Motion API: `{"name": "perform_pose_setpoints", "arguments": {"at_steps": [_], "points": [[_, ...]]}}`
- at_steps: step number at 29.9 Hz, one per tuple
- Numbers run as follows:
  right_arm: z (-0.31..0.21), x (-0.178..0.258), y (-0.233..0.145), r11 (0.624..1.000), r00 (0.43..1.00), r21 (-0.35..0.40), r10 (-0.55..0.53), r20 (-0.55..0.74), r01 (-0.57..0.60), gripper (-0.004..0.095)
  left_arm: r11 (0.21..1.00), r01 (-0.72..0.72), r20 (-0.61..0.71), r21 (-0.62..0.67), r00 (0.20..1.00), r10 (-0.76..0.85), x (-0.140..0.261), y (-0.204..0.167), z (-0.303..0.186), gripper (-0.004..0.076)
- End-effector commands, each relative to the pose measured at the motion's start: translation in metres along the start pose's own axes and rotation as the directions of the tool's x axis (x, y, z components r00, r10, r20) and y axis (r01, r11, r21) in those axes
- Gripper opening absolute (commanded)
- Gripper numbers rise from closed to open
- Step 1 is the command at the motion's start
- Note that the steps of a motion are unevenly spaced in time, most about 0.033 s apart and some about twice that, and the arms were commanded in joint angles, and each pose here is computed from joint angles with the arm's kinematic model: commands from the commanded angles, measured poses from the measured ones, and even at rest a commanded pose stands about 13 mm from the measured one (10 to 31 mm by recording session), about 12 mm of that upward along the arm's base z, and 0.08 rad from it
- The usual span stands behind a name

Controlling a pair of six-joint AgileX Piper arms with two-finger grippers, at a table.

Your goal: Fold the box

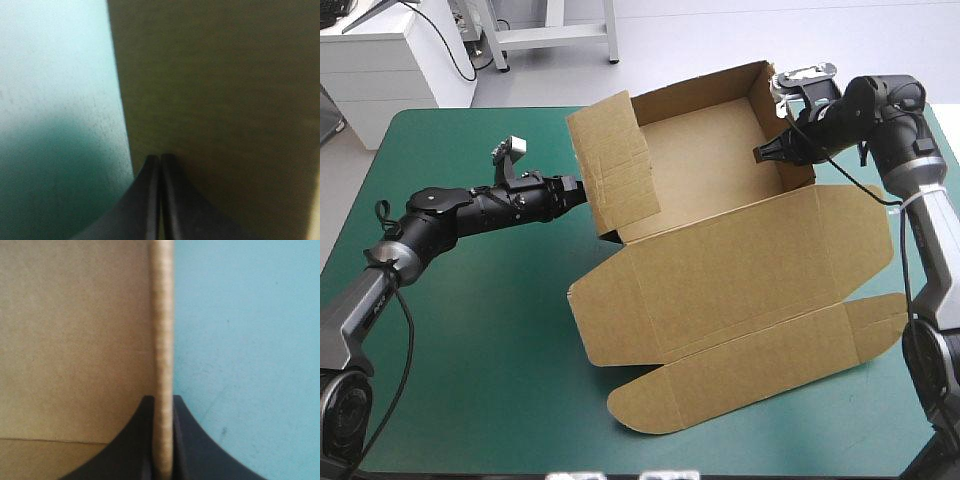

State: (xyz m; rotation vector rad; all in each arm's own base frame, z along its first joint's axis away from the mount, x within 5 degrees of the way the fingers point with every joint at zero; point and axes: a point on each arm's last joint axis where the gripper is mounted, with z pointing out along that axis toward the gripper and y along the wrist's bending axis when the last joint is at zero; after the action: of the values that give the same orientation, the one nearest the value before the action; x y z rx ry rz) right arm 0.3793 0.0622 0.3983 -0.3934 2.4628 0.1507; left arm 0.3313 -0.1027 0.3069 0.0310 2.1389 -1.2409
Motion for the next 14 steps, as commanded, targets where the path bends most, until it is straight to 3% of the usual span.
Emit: {"name": "perform_pose_setpoints", "arguments": {"at_steps": [1,14], "points": [[-0.0321,-0.0069,-0.0009,0.999,0.995,0.053,-0.007,0.095,0.002,-0.0017,0.997,-0.020,0.082,0.080,0.997,0.013,-0.0095,-0.0303,-0.0152,-0.0008],[-0.0322,-0.0060,-0.0034,0.997,0.996,0.081,-0.014,0.085,0.007,-0.0017,0.994,-0.059,0.067,0.087,0.996,0.053,-0.0077,-0.0321,-0.0159,0.0006]]}}
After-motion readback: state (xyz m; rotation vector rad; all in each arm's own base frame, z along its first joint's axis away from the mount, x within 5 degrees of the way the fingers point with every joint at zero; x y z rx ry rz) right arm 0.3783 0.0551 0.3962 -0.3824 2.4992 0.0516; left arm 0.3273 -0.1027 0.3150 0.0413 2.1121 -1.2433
